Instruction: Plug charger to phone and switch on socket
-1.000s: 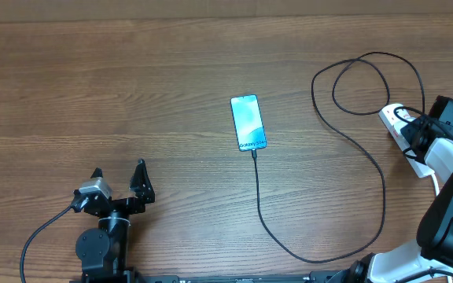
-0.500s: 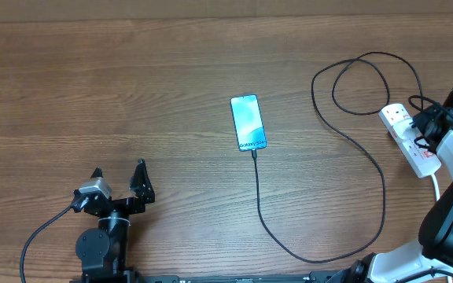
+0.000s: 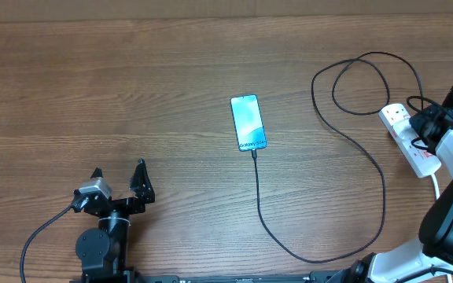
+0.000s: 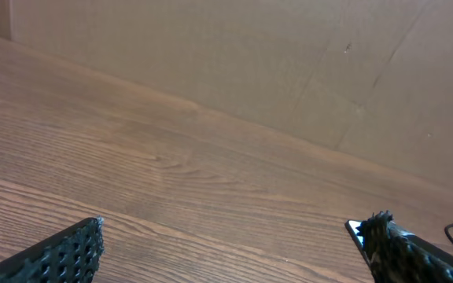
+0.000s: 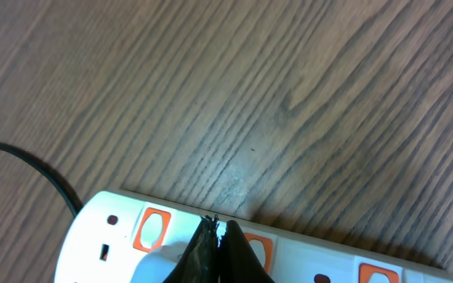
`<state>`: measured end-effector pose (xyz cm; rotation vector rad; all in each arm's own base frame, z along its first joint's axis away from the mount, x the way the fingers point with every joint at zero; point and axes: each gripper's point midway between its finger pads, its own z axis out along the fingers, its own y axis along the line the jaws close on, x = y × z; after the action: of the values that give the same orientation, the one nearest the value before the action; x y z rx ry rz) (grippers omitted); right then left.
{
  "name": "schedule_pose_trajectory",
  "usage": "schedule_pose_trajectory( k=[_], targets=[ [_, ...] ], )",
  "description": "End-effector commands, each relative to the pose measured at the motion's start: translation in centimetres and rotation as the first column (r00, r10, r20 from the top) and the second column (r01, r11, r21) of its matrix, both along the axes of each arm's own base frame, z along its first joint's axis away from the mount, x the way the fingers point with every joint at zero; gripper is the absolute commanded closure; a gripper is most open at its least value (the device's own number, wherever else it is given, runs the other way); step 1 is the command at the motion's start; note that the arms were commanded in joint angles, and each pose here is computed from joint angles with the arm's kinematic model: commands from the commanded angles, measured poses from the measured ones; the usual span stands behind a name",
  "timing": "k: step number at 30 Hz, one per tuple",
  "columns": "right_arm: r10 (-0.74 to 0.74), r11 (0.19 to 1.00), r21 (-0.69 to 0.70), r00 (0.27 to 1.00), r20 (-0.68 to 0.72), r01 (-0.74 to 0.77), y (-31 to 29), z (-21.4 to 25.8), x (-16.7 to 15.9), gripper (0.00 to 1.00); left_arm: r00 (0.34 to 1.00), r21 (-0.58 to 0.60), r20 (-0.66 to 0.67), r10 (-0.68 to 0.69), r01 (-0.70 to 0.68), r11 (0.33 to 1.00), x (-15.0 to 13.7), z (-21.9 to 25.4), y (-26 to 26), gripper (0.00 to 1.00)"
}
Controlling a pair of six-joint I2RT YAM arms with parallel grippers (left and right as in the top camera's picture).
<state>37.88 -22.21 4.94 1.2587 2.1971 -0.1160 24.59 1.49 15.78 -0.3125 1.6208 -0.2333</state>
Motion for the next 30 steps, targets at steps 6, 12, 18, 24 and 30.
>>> schedule_pose_trajectory(
  k=[6,12,18,24,30],
  targets=[
    [-0.009,1.0,-0.011,0.998,-0.056,0.008,-0.1,-1.2,-0.9,0.96,1.0,-0.009,0.001,0.013,-0.013,1.0,0.0,-0.1,0.2,0.01],
    [-0.003,1.0,0.005,0.997,-0.08,0.003,0.3,-1.6,-1.3,0.96,1.0,-0.009,0.001,0.013,-0.013,1.0,0.0,-0.1,0.2,0.0],
    [-0.002,1.0,0.015,0.995,-0.096,0.003,0.5,-1.9,-1.7,0.96,1.0,-0.009,0.001,0.013,-0.013,1.0,0.0,-0.1,0.2,0.0],
    [0.027,0.999,0.049,0.997,-0.073,-0.023,1.2,-1.9,-1.2,0.96,1.0,-0.009,0.001,0.013,-0.013,1.0,0.0,-0.1,0.2,0.01],
    [0.027,0.999,0.045,0.998,-0.065,-0.024,1.2,-2.1,-1.1,0.96,1.0,-0.009,0.001,0.013,-0.013,1.0,0.0,-0.1,0.2,0.0]
  ],
)
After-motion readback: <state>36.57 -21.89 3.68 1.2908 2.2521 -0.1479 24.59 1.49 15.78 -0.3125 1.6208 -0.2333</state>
